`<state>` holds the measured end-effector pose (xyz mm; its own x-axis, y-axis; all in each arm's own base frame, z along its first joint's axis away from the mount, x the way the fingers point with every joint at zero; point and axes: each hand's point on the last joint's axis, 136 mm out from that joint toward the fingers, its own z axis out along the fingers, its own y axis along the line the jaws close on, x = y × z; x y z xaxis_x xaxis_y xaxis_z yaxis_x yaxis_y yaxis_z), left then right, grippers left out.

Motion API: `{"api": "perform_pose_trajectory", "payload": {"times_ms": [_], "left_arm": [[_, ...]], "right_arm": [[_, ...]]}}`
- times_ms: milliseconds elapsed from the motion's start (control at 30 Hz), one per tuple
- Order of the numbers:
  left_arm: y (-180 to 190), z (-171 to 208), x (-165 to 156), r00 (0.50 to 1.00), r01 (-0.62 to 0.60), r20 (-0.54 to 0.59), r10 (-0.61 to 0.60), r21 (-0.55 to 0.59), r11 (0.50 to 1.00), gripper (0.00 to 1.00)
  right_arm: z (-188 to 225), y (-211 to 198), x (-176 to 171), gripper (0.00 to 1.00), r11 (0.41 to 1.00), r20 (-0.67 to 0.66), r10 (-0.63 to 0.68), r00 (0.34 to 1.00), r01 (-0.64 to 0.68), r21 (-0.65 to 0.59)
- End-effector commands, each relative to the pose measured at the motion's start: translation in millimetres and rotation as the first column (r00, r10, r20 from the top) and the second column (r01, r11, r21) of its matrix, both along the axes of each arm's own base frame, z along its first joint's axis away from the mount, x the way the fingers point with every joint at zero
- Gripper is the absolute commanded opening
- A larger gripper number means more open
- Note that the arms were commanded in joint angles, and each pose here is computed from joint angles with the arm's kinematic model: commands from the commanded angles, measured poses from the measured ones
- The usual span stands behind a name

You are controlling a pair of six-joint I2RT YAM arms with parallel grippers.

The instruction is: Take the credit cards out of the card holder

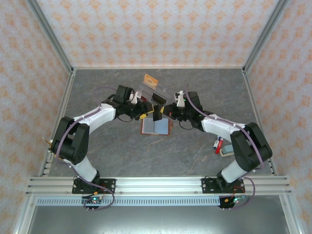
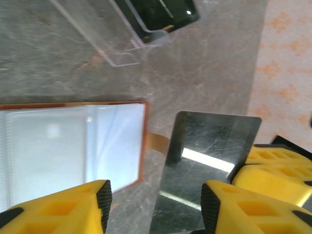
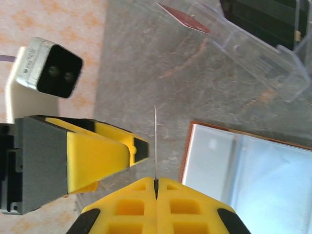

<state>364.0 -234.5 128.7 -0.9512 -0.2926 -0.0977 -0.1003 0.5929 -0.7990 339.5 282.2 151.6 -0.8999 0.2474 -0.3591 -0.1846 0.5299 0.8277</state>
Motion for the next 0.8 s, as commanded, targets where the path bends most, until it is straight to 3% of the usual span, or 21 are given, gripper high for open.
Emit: {"api": "perform_pose_trajectory", "payload": {"times_ms": [0, 133, 267, 367, 767], "left_arm": [[-13, 45, 6, 0.993, 0.056, 0.107, -0.039, -0.157, 0.986, 0.58], [-19, 70, 12, 0.986, 0.080, 0.161, -0.041, -0.242, 0.967, 0.60], [-22, 83, 13, 0.979, 0.102, 0.197, -0.052, -0.257, 0.961, 0.60], [-22, 90, 14, 0.976, 0.107, 0.212, -0.049, -0.272, 0.956, 0.55], [-15, 94, 18, 0.974, 0.068, 0.225, 0.000, -0.296, 0.953, 0.05]], "right_arm": [[56, 8, 6, 0.00, 0.988, 0.103, 0.060, 0.993, -0.074, 0.138], [77, 9, 11, 0.00, 0.973, 0.123, 0.070, 0.990, -0.095, 0.210], [86, 10, 15, 0.00, 0.961, 0.120, 0.067, 0.991, -0.096, 0.258], [87, 11, 17, 0.00, 0.960, 0.115, 0.063, 0.991, -0.091, 0.265], [84, 12, 18, 0.03, 0.952, 0.095, 0.064, 0.993, -0.090, 0.293]]}}
